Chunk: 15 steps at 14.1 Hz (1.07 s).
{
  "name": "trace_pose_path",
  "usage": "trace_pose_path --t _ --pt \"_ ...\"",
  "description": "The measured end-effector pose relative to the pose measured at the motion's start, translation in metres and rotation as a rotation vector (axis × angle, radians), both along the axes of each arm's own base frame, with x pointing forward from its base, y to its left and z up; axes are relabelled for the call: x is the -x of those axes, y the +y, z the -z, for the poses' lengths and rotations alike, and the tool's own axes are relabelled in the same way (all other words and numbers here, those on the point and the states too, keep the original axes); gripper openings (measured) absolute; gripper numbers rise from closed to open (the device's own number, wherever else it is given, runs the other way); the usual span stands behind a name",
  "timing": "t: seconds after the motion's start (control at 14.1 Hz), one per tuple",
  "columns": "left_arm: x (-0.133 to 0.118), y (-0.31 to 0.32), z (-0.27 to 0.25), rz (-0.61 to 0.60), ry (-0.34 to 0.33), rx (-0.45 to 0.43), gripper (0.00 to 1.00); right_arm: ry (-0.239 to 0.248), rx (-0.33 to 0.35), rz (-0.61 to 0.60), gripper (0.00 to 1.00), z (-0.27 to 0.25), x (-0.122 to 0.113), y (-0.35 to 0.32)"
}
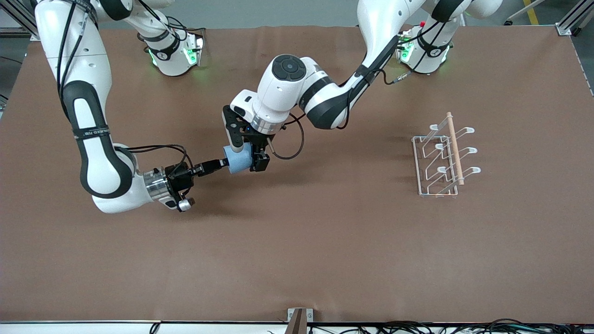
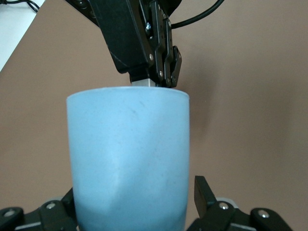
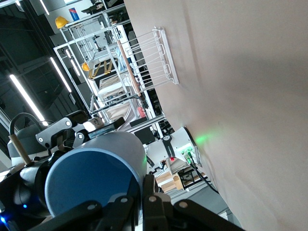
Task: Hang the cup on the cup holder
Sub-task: 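Open the right gripper and withdraw while the left gripper takes the cup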
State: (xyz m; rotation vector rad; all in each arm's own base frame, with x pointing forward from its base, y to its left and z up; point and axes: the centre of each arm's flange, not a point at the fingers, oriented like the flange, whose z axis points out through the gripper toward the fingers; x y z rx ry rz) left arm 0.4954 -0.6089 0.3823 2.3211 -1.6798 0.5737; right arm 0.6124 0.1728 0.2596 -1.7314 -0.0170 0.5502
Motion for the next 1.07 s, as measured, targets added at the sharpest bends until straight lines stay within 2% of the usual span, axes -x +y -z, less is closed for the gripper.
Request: trace_pose_path --t 0.07,0.14,0.21,0.43,0.57,0.64,0.71,0.92,1.07 --pt "-0.002 0.001 0.001 -0.002 -0.005 -0.004 0.86 0.002 -0.001 -0.001 0.05 0.000 0.000 0.000" --pt "-0.003 0.002 0.003 -0.005 -0.009 -0.011 0.74 0.003 -0.009 -0.001 0.10 -0.001 0.000 0.001" --pt "-0.003 0.001 0.006 -0.004 -0.015 -0.020 0.73 0.002 -0.009 -0.001 0.15 -0.001 0.000 0.001" --pt "0.001 -0.003 0.006 0.002 -0.030 -0.045 0.73 0.017 -0.005 -0.001 0.18 -0.001 0.001 0.001" --pt "0.004 -0.003 0.007 0.008 -0.010 -0.071 0.73 0.044 0.004 0.000 0.35 -0.003 0.000 0.003" --pt "0.004 -0.002 0.004 0.009 -0.003 -0.081 0.73 0.068 0.015 0.003 0.35 -0.004 -0.001 0.003" --pt "0.005 -0.001 0.000 0.011 0.009 -0.097 0.73 0.084 0.025 0.008 0.41 -0.009 -0.004 0.003" --pt "0.012 0.006 -0.018 0.026 0.031 -0.167 0.73 0.081 0.041 0.011 0.72 -0.025 -0.013 0.003" --pt "0.017 0.014 -0.037 0.034 0.041 -0.223 0.73 0.053 0.094 0.003 0.94 -0.027 -0.016 0.000"
